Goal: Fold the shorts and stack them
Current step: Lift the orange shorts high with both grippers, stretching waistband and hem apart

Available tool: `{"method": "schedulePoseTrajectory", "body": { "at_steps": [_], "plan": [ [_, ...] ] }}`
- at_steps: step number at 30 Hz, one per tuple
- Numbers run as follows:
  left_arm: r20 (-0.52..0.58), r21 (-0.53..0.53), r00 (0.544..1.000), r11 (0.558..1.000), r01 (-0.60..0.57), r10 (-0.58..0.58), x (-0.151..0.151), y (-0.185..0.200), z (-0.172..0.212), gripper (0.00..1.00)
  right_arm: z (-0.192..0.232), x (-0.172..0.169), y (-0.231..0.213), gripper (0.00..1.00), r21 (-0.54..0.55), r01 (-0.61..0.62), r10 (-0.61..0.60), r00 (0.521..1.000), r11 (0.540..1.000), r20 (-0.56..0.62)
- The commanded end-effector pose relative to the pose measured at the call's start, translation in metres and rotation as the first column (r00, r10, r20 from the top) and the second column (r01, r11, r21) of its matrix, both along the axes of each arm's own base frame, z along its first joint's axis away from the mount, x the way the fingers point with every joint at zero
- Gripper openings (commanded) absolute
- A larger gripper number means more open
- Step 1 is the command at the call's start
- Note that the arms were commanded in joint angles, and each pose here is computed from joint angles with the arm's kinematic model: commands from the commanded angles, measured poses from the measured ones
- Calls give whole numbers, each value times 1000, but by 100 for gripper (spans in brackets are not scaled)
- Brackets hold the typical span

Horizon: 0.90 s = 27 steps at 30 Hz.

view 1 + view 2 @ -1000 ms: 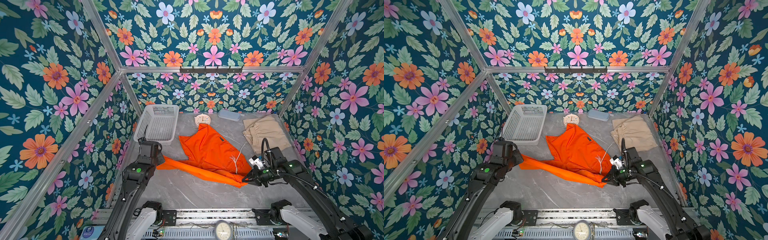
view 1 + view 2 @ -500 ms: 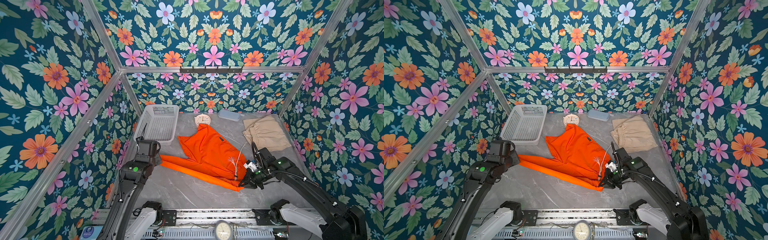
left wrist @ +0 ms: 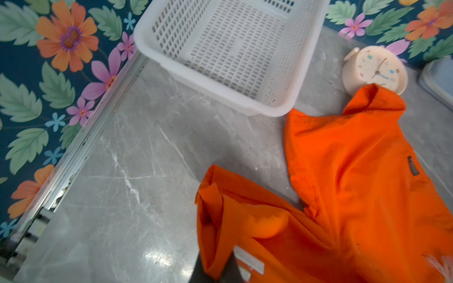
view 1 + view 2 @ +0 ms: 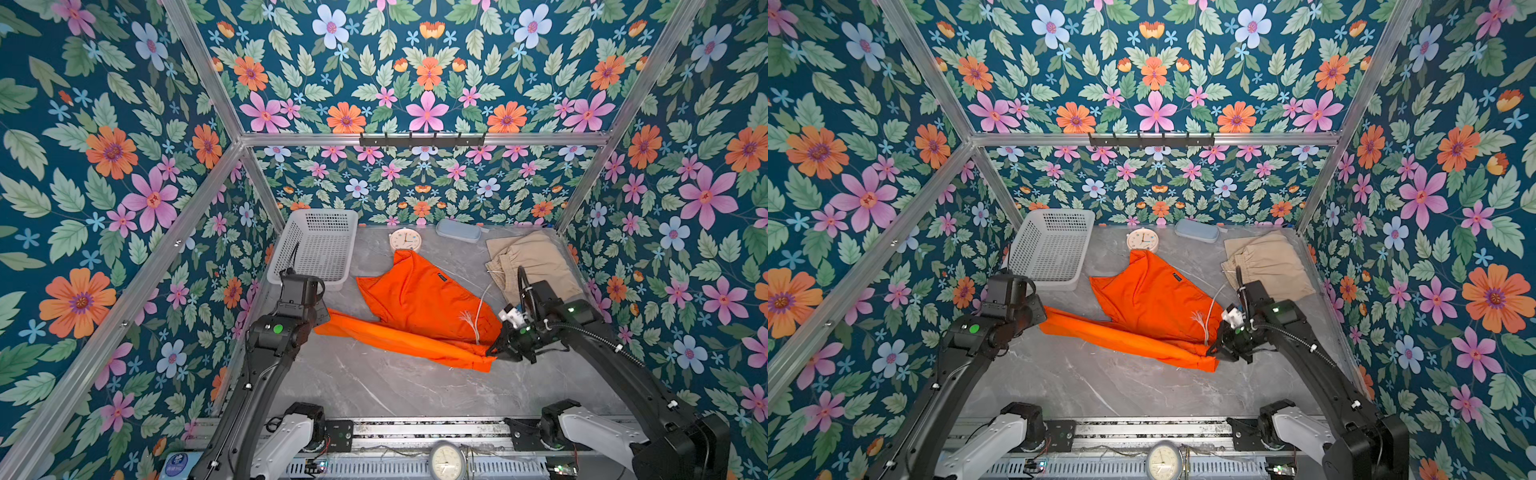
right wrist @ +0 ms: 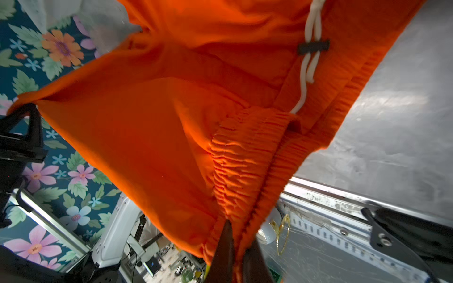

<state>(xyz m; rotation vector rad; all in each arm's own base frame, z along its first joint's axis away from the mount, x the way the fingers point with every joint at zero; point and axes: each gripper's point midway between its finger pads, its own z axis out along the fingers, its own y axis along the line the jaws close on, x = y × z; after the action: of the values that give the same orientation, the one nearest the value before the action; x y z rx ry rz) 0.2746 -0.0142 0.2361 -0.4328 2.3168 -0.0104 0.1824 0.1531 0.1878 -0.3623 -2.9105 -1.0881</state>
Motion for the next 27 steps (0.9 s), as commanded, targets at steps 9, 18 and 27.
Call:
{"method": "schedulePoseTrajectory", "body": {
  "at_steps": [9, 18, 27],
  "plan": [
    [503, 149, 852, 986, 80, -145, 69, -12, 200, 0, 190, 105, -24, 0, -156, -3, 101, 772, 988, 628],
    [759, 238, 632, 970, -51, -153, 13, 13, 331, 0, 320, 112, -19, 0, -150, -19, 142, 461, 988, 876],
    [797, 250, 587, 962, -105, -143, -24, 26, 363, 0, 372, 84, -5, 0, -105, -121, 133, 254, 987, 958]
  ]
}}
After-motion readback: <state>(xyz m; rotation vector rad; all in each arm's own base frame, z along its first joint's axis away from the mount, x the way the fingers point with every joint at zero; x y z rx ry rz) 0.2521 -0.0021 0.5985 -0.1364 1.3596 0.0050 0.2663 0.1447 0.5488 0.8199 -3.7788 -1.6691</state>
